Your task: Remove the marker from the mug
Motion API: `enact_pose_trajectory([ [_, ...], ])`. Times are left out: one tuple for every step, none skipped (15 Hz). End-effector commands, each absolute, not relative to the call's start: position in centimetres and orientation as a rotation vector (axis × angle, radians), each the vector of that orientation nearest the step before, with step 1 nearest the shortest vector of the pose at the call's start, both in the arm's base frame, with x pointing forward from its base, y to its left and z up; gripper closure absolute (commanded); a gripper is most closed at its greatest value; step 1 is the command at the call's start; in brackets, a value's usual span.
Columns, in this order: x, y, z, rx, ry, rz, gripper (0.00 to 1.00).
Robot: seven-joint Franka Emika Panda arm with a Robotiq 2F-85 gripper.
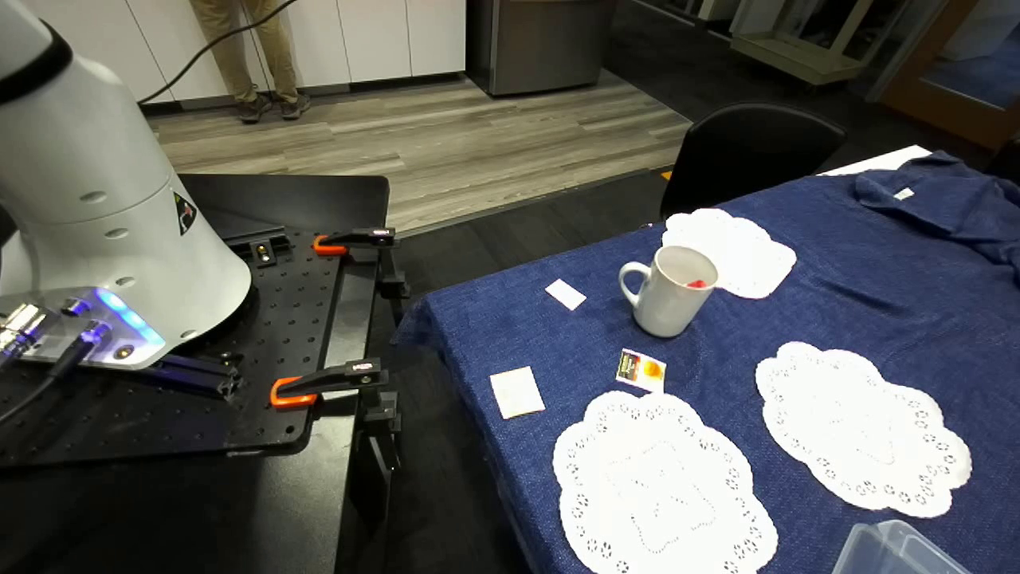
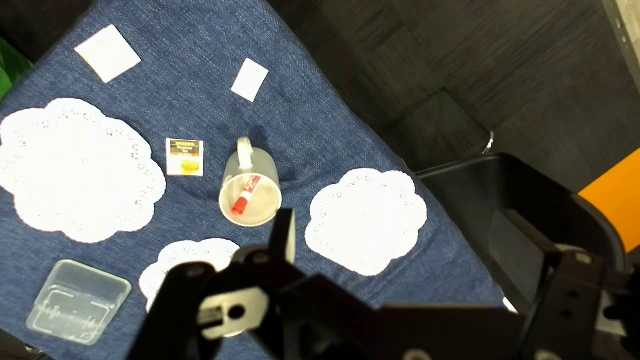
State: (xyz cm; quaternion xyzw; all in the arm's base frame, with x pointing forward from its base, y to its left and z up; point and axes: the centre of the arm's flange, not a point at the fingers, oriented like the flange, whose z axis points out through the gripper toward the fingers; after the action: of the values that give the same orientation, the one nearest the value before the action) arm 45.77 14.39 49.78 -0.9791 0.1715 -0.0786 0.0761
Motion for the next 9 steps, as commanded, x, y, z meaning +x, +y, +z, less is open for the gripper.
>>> enact_pose_trajectory([
  [47.7,13.7,47.5,-2.896,0.748,-0.298,0.00],
  [48.1,13.5,46.9,-2.883,0.815,-0.309,0.00],
  [48.6,13.2,46.2,-2.871,0.884,-0.318,0.00],
  [49.1,12.9,45.5,-2.858,0.956,-0.312,0.00],
  [49.5,12.6,44.9,-2.849,1.016,-0.305,0.00],
  [50.1,12.4,44.1,-2.838,1.085,-0.289,0.00],
  [50.5,12.0,43.3,-2.827,1.144,-0.280,0.00],
  [51.1,11.6,42.3,-2.809,1.218,-0.266,0.00],
  [51.5,11.2,41.5,-2.792,1.279,-0.251,0.00],
])
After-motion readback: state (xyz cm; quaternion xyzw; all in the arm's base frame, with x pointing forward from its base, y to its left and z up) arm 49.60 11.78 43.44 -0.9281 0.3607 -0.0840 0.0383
